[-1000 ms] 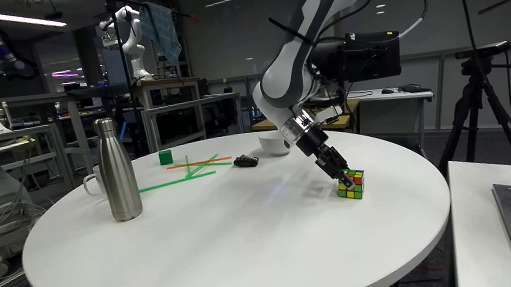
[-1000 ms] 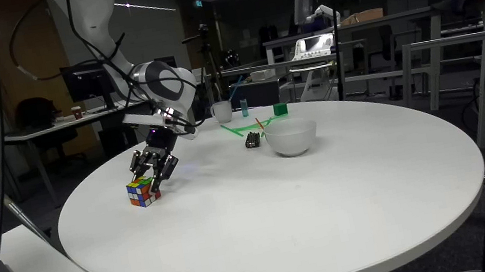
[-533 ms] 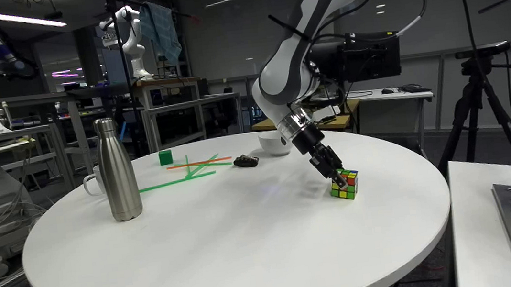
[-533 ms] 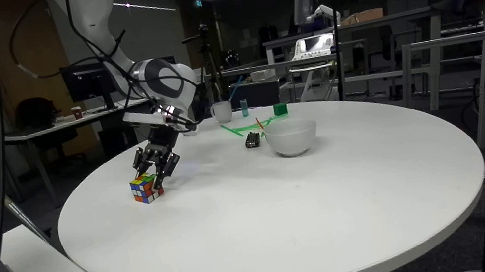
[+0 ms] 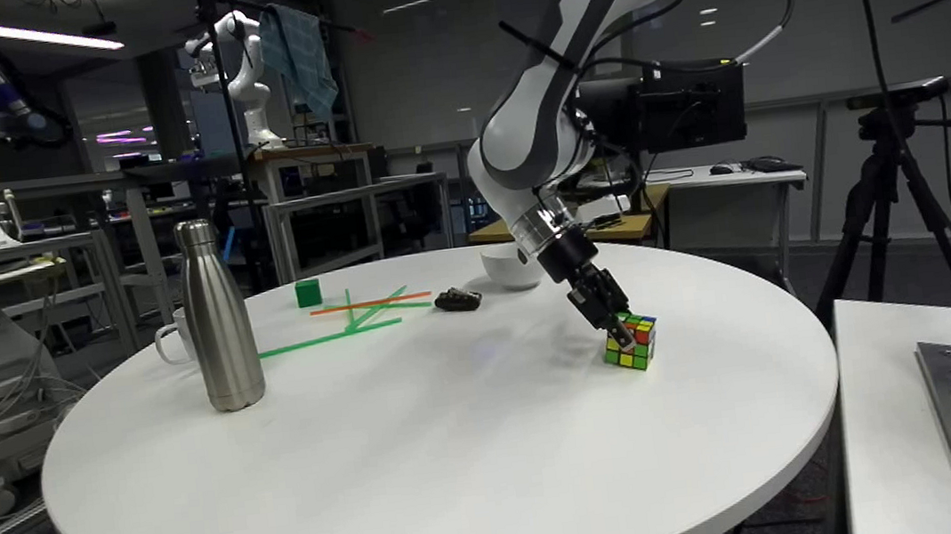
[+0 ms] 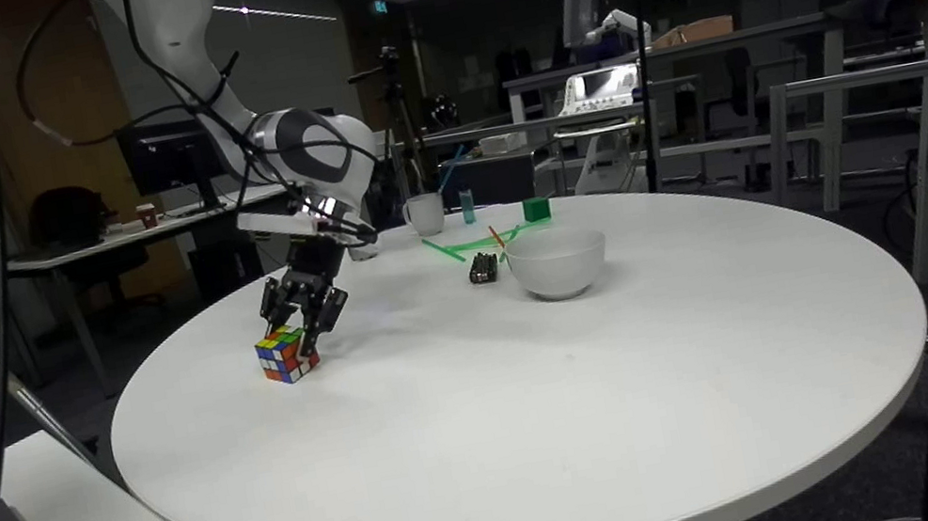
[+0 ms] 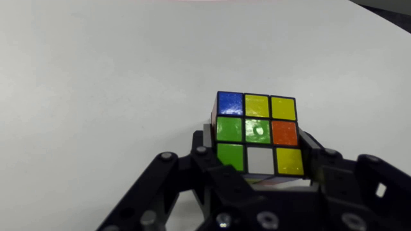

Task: Place the Rubik's cube in the middle of the table

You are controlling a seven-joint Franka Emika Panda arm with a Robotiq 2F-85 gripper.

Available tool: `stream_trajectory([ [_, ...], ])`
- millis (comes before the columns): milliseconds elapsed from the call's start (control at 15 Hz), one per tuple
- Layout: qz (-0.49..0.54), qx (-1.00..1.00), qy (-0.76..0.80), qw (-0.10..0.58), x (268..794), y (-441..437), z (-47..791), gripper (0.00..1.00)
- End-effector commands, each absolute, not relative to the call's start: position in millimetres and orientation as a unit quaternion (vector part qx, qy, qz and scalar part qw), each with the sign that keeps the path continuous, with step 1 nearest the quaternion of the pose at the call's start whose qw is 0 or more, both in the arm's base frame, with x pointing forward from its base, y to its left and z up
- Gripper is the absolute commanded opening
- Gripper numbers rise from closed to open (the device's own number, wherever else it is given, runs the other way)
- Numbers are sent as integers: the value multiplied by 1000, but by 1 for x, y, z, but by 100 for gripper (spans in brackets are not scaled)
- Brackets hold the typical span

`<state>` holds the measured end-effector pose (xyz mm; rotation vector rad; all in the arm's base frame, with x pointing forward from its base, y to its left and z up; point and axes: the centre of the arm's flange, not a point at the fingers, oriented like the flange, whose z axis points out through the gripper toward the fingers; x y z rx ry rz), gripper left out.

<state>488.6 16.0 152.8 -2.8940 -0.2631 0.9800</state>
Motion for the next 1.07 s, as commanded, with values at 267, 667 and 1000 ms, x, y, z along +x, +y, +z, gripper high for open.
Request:
stream_trajectory([
  [267, 282, -956, -68, 44, 480, 14, 169, 35],
  [667, 246, -968, -45, 26, 449, 8, 199, 35],
  [1000, 176, -984, -10, 13, 444, 2, 216, 35],
])
